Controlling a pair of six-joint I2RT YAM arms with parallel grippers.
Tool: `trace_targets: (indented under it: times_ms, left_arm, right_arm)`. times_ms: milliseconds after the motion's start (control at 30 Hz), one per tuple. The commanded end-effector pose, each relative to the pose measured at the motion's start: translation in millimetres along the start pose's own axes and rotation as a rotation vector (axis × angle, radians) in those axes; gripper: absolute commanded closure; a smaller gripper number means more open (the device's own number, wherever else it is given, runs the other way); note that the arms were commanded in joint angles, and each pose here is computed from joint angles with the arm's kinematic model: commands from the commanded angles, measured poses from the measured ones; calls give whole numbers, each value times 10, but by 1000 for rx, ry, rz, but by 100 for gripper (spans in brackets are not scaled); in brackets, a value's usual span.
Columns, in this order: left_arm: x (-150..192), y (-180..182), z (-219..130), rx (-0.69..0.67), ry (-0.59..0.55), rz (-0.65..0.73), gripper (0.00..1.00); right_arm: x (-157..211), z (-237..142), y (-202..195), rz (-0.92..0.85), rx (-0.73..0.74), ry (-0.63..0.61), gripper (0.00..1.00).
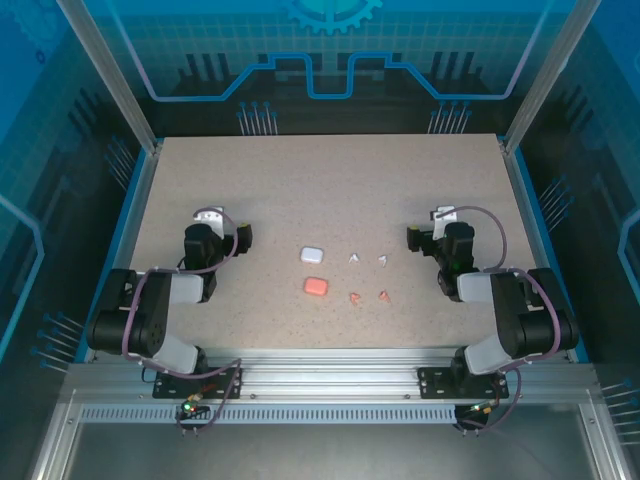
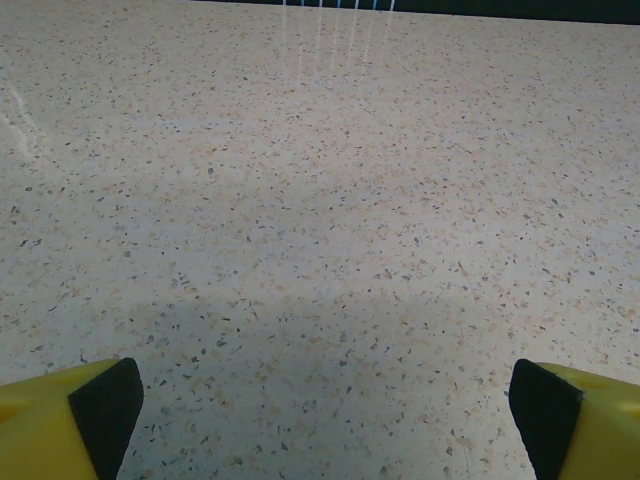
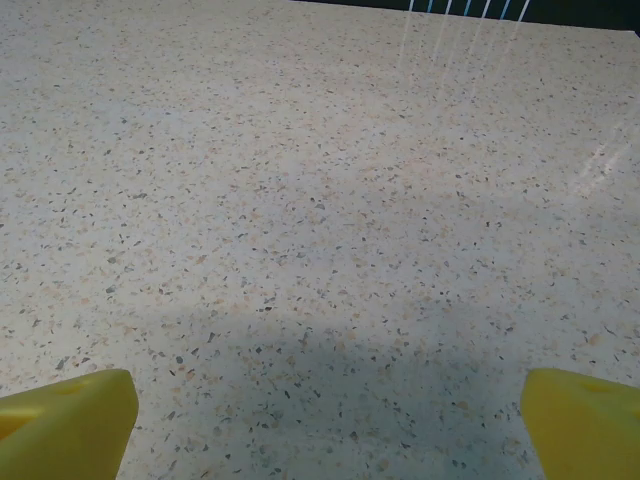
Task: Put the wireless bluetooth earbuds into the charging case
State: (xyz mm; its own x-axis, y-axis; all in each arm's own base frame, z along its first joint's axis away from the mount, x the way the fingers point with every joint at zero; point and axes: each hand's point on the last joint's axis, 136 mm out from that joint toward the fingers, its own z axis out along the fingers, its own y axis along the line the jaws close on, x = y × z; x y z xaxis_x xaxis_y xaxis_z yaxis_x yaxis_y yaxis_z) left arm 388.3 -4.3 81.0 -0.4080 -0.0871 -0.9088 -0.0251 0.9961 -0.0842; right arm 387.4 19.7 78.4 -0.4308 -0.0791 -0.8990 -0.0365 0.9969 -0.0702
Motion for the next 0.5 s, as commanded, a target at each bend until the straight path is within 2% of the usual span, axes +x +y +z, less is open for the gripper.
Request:
trace_targets:
  times_ms: [0, 467]
  left_arm:
    - [-113, -11, 35, 13, -28, -6, 1]
    - [-123, -10, 39, 14, -28, -8, 1]
  right_arm:
    - [-184, 11, -17, -3, -1, -57, 0]
    - [-186, 14, -27, 6, -15, -55, 0]
